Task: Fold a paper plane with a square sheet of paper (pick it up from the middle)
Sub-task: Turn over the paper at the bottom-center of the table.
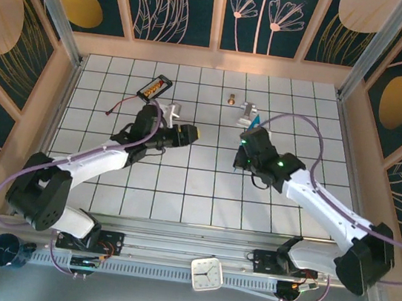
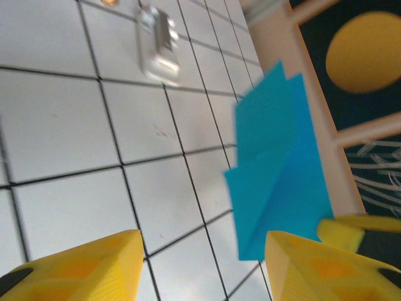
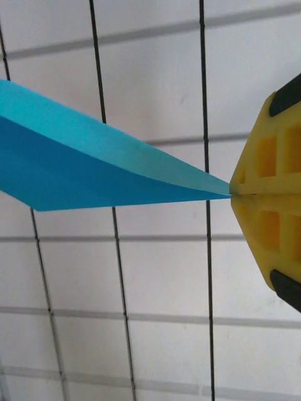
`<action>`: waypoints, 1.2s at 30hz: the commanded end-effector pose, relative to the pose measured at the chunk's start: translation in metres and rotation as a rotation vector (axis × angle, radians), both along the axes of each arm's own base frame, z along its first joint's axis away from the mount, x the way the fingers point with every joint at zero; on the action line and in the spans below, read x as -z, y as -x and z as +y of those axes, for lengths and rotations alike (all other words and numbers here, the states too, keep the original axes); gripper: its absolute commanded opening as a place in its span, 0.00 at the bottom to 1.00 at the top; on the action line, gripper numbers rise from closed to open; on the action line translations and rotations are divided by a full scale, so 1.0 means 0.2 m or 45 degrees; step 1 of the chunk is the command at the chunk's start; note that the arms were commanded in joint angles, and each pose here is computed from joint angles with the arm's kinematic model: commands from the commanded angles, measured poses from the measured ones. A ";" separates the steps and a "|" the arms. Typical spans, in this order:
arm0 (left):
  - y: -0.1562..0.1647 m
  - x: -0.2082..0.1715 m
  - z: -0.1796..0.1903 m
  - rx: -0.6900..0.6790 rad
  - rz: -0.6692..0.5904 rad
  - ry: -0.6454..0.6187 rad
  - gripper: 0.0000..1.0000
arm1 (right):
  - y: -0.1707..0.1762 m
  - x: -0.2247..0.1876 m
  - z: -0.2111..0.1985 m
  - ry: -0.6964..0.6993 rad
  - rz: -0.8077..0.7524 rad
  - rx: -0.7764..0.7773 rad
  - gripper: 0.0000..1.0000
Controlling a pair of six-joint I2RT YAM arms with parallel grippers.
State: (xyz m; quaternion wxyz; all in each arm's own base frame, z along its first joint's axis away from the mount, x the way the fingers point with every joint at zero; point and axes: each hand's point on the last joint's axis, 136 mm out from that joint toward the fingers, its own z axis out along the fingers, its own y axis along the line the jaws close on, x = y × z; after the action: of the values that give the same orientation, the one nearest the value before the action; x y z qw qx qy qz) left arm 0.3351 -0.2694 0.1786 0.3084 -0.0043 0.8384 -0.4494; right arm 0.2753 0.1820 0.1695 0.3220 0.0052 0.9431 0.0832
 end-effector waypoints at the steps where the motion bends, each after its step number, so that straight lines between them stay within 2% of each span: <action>1: 0.03 0.12 0.15 -0.087 0.086 -0.091 0.55 | 0.09 0.09 -0.19 0.589 0.080 -0.031 0.00; 4: 0.02 0.17 0.26 -0.171 0.119 -0.103 0.55 | 0.13 0.15 -0.06 0.699 0.095 -0.131 0.00; 7: 0.02 0.22 0.34 -0.228 0.148 -0.124 0.55 | 0.19 0.26 0.14 0.651 0.139 -0.283 0.00; 11: 0.04 0.24 0.33 -0.191 0.172 -0.141 0.56 | 0.32 0.39 0.39 0.462 0.208 -0.485 0.00; 16: 0.09 0.27 0.24 -0.087 0.269 -0.048 0.55 | 0.42 0.47 0.59 0.165 0.254 -0.634 0.00; 24: 0.08 0.26 0.09 0.021 0.387 0.168 0.48 | 0.47 0.53 0.69 -0.030 0.235 -0.709 0.07; 31: 0.07 0.30 -0.13 0.166 0.465 0.200 0.48 | 0.47 0.57 0.69 -0.041 0.219 -0.710 0.09; 36: 0.04 0.31 -0.21 0.202 0.464 0.188 0.48 | 0.48 0.59 0.66 -0.040 0.223 -0.690 0.08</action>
State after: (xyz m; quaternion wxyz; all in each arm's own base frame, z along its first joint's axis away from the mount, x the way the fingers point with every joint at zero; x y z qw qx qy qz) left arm 0.3197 -0.2985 0.0998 0.1102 -0.0575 0.8561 -0.5016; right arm 0.1787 0.3116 0.0434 0.1903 -0.2386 0.9382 0.1632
